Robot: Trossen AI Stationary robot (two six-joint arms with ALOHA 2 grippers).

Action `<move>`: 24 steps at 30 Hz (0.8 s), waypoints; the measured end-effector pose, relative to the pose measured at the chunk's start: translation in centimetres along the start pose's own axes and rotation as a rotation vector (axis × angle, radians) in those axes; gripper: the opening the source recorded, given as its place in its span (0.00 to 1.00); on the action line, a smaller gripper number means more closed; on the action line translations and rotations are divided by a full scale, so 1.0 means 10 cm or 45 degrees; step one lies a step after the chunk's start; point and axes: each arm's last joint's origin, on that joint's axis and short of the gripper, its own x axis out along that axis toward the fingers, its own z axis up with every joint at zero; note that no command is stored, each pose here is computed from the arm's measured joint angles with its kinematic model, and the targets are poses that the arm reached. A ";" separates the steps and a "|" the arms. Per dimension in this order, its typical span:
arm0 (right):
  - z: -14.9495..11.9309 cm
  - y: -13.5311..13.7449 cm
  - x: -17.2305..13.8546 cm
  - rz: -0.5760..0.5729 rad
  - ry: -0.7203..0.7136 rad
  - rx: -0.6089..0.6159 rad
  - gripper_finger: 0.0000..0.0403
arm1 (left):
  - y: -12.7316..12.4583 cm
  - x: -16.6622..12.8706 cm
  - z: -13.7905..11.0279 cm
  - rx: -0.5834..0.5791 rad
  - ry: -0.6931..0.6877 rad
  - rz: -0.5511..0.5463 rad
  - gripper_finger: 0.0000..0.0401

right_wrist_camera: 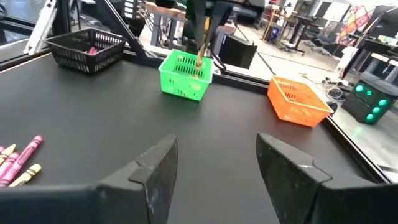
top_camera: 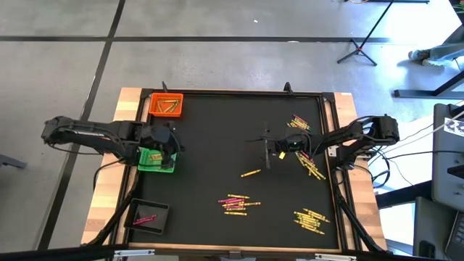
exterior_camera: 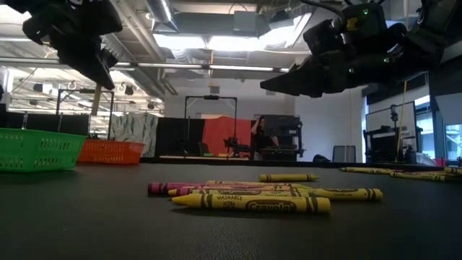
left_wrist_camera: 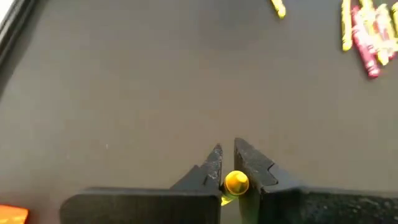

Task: Sort crayons
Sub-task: Put the yellow crayon into the green bin

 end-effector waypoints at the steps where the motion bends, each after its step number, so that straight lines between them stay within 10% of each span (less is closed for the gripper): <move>1: 0.00 0.00 0.00 -0.005 0.000 0.000 0.53 | 0.00 0.01 0.00 0.000 0.002 0.011 0.02; 9: -0.01 0.00 0.00 -0.010 0.012 0.002 0.53 | 0.03 -0.29 0.20 -0.044 0.002 0.041 0.02; 24: 0.00 -0.02 0.00 -0.091 0.023 -0.003 0.53 | 0.02 -0.09 -0.08 -0.258 0.753 0.089 0.02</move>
